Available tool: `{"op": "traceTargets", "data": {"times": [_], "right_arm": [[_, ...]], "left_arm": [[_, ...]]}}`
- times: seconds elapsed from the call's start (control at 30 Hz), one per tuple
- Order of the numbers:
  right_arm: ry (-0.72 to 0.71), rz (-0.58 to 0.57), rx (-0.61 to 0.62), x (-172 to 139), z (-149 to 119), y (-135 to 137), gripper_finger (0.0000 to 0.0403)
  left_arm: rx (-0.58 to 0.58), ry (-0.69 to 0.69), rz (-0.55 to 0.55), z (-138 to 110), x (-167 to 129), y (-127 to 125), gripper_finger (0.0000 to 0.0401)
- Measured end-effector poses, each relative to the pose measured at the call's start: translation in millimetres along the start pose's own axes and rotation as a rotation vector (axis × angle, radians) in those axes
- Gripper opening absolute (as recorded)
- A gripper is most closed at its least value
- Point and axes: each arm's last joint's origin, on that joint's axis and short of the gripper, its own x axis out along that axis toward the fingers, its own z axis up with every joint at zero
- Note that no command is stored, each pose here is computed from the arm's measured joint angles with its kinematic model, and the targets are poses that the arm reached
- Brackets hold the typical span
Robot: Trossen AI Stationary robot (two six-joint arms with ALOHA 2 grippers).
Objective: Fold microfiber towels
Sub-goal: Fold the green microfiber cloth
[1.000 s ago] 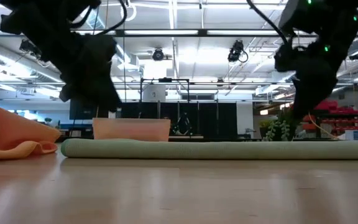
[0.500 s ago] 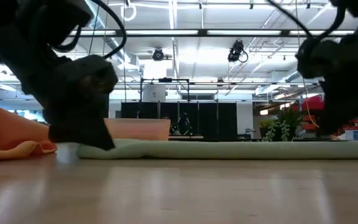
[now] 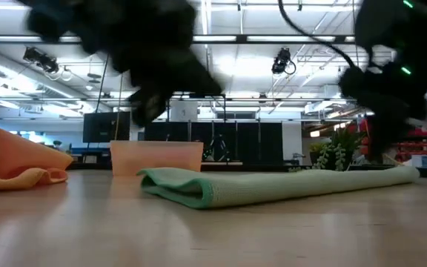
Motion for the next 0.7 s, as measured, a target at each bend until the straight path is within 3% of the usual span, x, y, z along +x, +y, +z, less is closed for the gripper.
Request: {"op": "traceTargets", "data": {"times": [0.1,0.2,0.27,0.4,0.53,0.7], "right_arm": [[-0.051,0.061,-0.006,-17.4,17.7,-5.0,0.0003],[-0.126,0.205,0.038,-41.4,27.5,2.7,0.0003],[-0.15,0.296,0.076,-48.6,23.2,13.0,0.0002],[-0.199,0.456,0.161,-47.5,8.1,50.1,0.0002],[-0.195,0.52,0.204,-26.1,-7.1,88.3,0.0002],[-0.166,0.525,0.169,-9.8,-13.5,139.0,0.0002]], "left_arm": [[0.099,-0.056,0.008,41.3,-5.1,-6.3,0.0026],[0.165,0.027,0.13,65.9,-18.9,-2.1,0.0008],[0.212,0.127,0.221,66.9,-27.8,6.0,0.0007],[0.254,0.288,0.256,47.8,-32.6,14.6,0.0011],[0.286,0.4,0.227,12.0,-34.5,19.5,0.0006],[0.364,0.342,0.159,-32.3,-38.4,13.2,0.0005]]}}
